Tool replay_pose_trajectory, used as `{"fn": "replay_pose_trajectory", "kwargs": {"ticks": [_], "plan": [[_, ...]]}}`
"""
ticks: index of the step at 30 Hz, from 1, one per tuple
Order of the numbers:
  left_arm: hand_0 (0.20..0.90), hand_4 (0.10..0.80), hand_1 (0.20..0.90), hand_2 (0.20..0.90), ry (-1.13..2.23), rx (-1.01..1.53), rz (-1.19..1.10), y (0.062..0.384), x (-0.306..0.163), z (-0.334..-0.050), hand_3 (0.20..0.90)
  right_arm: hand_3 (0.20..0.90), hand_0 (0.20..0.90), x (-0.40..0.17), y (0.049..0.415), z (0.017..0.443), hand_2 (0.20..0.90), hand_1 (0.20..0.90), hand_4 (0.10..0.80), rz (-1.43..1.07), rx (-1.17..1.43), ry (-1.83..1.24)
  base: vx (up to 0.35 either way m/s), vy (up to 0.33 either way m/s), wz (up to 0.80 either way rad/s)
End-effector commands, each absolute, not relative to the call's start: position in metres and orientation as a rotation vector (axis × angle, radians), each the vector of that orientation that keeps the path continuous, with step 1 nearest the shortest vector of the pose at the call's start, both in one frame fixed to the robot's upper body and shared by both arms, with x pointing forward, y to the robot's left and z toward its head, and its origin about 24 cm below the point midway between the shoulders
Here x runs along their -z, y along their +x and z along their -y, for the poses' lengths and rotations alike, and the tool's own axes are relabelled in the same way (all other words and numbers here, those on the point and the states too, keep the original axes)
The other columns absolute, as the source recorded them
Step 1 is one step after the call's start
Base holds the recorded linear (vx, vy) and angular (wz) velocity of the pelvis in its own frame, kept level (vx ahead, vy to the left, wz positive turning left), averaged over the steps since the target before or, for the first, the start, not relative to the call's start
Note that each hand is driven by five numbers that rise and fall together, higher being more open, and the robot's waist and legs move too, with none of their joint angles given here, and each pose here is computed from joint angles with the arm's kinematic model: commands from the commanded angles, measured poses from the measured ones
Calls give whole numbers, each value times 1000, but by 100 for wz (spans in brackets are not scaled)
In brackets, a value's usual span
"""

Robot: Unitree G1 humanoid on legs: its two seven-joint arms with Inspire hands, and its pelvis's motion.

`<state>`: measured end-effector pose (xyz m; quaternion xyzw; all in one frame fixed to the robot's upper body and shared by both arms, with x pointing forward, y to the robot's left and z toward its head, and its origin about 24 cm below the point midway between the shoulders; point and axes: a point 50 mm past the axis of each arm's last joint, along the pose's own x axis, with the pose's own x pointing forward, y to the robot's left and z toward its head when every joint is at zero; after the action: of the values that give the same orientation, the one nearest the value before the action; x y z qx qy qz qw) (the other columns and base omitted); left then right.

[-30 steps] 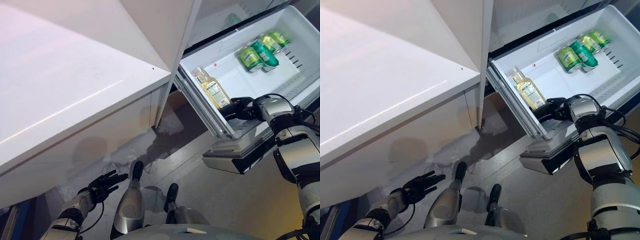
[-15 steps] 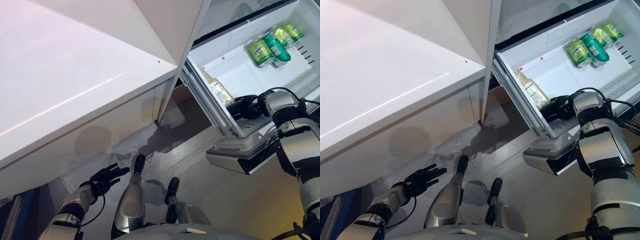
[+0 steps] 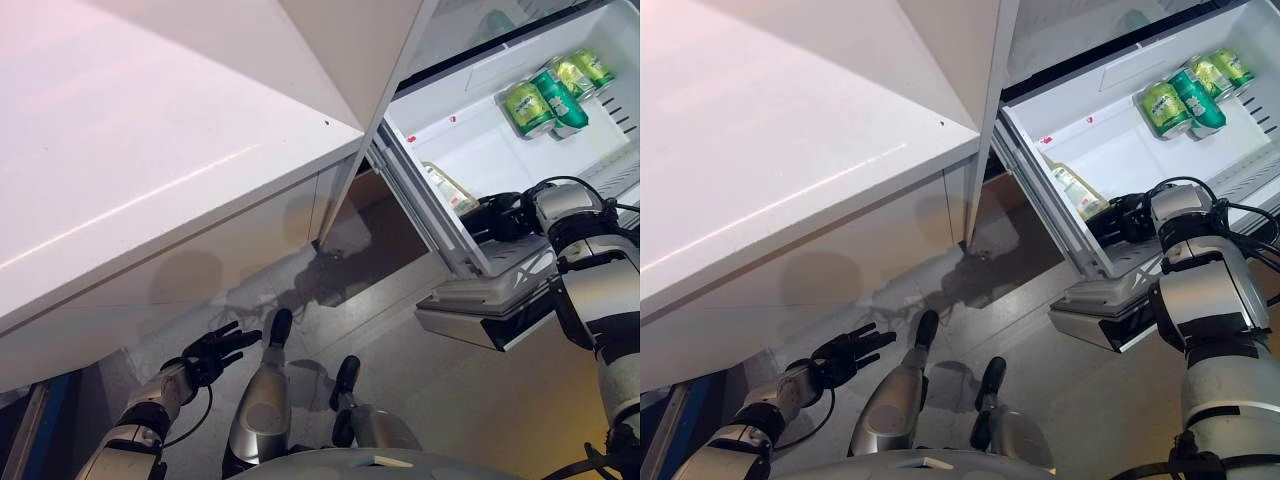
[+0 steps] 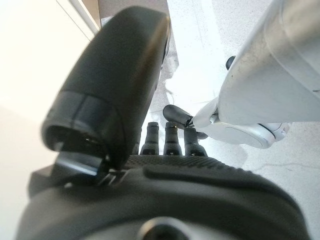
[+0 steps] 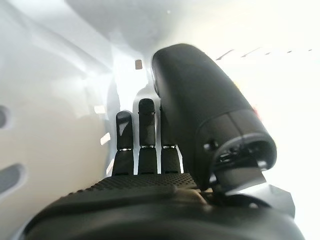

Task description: Put drinks into fridge and close the fridge

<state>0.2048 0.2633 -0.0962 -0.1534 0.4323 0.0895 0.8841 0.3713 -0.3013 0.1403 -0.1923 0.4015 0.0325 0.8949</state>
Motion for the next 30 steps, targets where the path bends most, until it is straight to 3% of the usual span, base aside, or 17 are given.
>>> {"fn": "replay_pose_trajectory", "kwargs": {"ticks": [1,19,30], "plan": [[900,800,900,900,-283,-173,-947,191,103,-263,900,900,900,-155,359,337,900,900,800,-848,128,-477,0,0,0],[900,800,900,900,-240,-212,-1011,160,115,-275,900,900,900,-196,366,342,900,900,800,-472,138,-430,20,9,-6],[900,800,900,900,-255,-225,-1086,125,132,-270,900,900,900,-244,352,315,900,900,800,15,123,-376,46,18,-18]]}}
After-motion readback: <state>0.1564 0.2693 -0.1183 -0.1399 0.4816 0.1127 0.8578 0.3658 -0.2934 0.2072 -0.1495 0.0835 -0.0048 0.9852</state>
